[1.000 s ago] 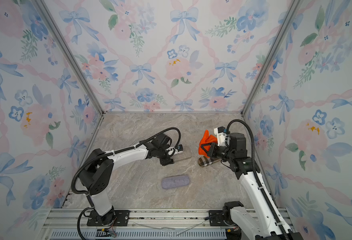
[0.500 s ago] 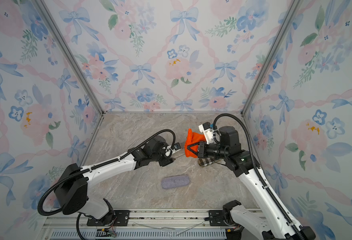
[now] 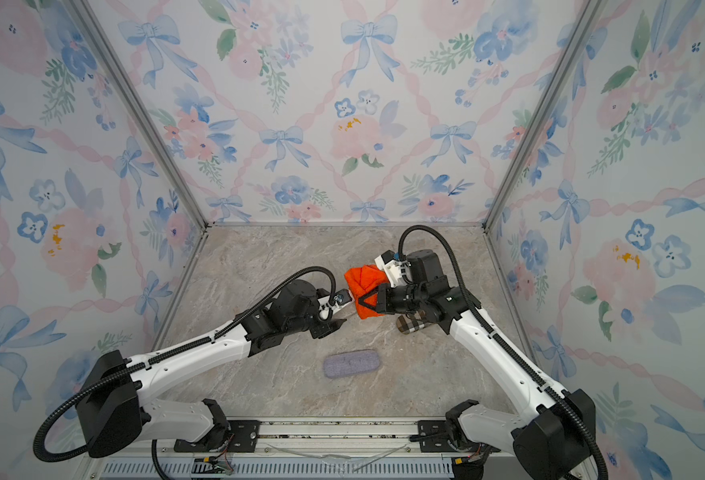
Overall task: Wipe the eyeglass case
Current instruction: Wipe the dirt from the eyeglass case.
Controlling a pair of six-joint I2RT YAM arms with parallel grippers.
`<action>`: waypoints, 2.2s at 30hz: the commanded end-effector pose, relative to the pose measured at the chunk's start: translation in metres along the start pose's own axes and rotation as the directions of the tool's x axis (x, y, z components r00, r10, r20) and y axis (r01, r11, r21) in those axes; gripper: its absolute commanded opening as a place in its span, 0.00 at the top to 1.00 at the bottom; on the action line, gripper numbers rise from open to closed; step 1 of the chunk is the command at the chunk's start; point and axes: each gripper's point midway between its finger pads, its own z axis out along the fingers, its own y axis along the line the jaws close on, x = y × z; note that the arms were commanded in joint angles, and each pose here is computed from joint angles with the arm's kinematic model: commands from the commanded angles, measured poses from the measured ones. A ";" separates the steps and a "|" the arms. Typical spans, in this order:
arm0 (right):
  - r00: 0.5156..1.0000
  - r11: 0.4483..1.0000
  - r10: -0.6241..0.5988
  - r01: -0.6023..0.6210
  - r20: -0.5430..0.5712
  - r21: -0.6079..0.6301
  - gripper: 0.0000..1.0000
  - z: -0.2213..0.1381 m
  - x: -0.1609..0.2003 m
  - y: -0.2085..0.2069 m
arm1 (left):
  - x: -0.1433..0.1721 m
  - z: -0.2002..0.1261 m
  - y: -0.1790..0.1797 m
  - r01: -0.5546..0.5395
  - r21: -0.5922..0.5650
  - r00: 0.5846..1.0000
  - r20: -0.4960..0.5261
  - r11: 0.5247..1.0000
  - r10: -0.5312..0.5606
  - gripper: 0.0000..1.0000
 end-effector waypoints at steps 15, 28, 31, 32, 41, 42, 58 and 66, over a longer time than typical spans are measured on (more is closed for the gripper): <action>0.999 0.999 0.030 -0.030 -0.016 -0.030 1.00 0.007 -0.009 -0.008 | -0.054 -0.038 0.006 0.011 -0.033 0.962 0.272 0.999 -0.001 0.71; 0.997 0.989 0.021 -0.032 -0.077 -0.147 1.00 0.046 0.018 0.026 | -0.055 -0.038 0.011 0.037 -0.057 0.961 0.275 0.998 -0.020 0.73; 1.000 0.996 0.004 -0.007 -0.029 -0.091 1.00 0.022 0.003 0.010 | -0.055 -0.038 0.012 0.043 -0.058 0.961 0.274 0.997 -0.025 0.73; 1.000 0.998 0.013 -0.013 -0.013 -0.068 1.00 0.013 -0.003 0.001 | -0.055 -0.039 0.012 0.045 -0.056 0.961 0.274 0.997 -0.028 0.73; 0.999 0.993 0.019 -0.025 -0.048 -0.115 1.00 0.040 0.013 0.012 | -0.061 -0.044 0.013 0.062 -0.052 0.952 0.302 0.997 -0.044 0.73; 0.998 0.992 0.024 -0.030 -0.055 -0.124 1.00 0.045 0.015 0.015 | -0.062 -0.044 0.013 0.063 -0.053 0.952 0.302 0.997 -0.044 0.73; 0.968 0.999 -0.004 -0.006 0.252 0.040 1.00 -0.088 -0.071 0.007 | -0.057 -0.045 0.032 -0.325 -0.302 0.935 0.041 0.896 0.353 0.73; 0.972 0.998 -0.030 0.041 0.233 -0.045 1.00 -0.087 -0.082 0.054 | -0.056 -0.053 0.031 -0.657 -0.491 0.719 -0.178 0.573 0.672 0.72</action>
